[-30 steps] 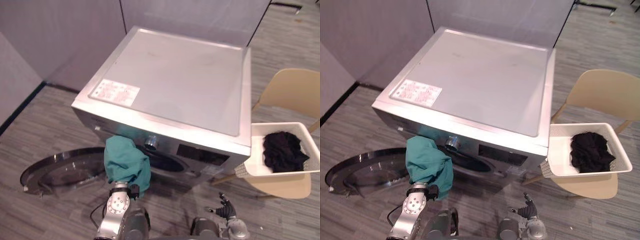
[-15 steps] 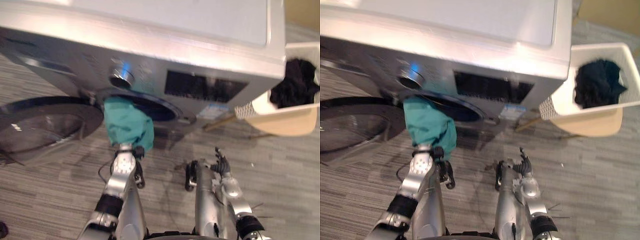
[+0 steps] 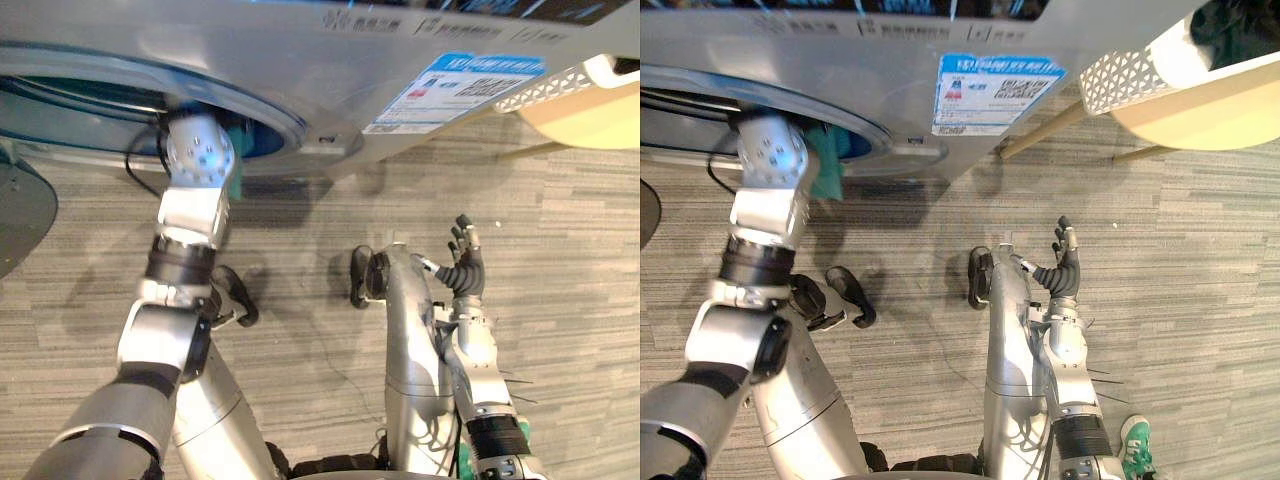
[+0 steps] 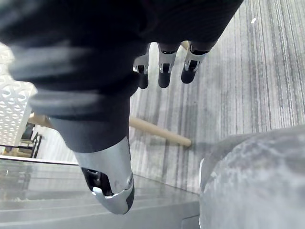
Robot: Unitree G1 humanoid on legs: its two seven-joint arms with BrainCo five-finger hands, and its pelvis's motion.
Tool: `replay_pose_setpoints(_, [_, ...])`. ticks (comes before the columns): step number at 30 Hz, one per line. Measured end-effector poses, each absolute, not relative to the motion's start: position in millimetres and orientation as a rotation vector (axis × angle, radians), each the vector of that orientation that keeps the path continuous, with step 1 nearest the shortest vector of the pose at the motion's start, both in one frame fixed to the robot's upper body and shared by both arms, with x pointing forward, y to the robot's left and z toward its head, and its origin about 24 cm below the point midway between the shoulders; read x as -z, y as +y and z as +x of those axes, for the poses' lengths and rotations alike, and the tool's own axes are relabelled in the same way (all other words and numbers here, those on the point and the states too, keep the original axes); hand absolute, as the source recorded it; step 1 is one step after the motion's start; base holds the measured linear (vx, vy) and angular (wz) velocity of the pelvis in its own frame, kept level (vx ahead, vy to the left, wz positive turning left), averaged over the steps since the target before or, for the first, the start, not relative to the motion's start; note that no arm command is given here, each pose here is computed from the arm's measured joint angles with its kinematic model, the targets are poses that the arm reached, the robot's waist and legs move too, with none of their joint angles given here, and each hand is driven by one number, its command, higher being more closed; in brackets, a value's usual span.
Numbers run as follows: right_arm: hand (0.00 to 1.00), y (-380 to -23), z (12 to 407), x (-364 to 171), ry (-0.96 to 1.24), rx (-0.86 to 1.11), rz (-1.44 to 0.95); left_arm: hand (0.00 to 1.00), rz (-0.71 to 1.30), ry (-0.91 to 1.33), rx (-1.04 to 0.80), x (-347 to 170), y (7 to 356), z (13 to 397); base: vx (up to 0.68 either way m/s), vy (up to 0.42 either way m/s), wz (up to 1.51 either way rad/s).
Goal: Pick up the laundry basket with both hands and put the clothes into the washing machine.
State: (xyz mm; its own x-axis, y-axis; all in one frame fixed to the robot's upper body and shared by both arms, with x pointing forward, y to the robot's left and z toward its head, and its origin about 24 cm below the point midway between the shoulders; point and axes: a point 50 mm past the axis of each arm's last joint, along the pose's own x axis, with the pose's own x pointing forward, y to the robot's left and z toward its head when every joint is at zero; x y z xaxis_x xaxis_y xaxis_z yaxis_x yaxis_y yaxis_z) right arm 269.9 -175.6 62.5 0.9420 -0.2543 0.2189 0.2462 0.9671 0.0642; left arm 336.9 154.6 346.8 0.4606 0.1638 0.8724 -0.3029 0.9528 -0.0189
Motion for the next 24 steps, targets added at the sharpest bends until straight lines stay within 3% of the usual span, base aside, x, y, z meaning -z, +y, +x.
replay_pose_setpoints(2, [0.0, -175.9, 269.7, -64.7, -0.243, 0.251, 0.046, 1.0, 0.205, -1.095, -0.293, -363.2, 152.6, 335.7, 0.02, -0.014, -0.09])
replay_pose_setpoints(3, [0.0, -175.6, 269.4, -67.4, -0.26, 0.247, 0.051, 0.0, 0.273, -1.125, -0.317, -375.6, 151.8, 334.8, 0.03, -0.015, -0.14])
replay_pose_setpoints(11, [0.0, -177.5, 266.2, -84.1, -0.375, 0.218, 0.104, 0.0, 0.808, -1.153, -0.501, -416.7, 144.6, 343.8, 0.03, -0.013, -0.04])
replay_pose_setpoints(15, [0.0, -180.3, 265.4, -85.3, -0.383, 0.21, 0.134, 0.0, 1.017, -1.002, -0.537, -417.7, 152.1, 359.6, 0.0, 0.0, 0.0])
replay_pose_setpoints(19, [0.0, -182.6, 264.1, -86.2, -0.389, 0.189, 0.154, 0.0, 1.043, -0.87, -0.525, -409.8, 165.5, 370.8, 0.04, -0.03, 0.1])
replay_pose_setpoints(24, [0.0, -186.5, 261.8, -85.2, -0.39, 0.203, 0.158, 0.0, 0.937, -0.84, -0.572, -414.6, 180.9, 368.7, 0.04, -0.022, 0.07])
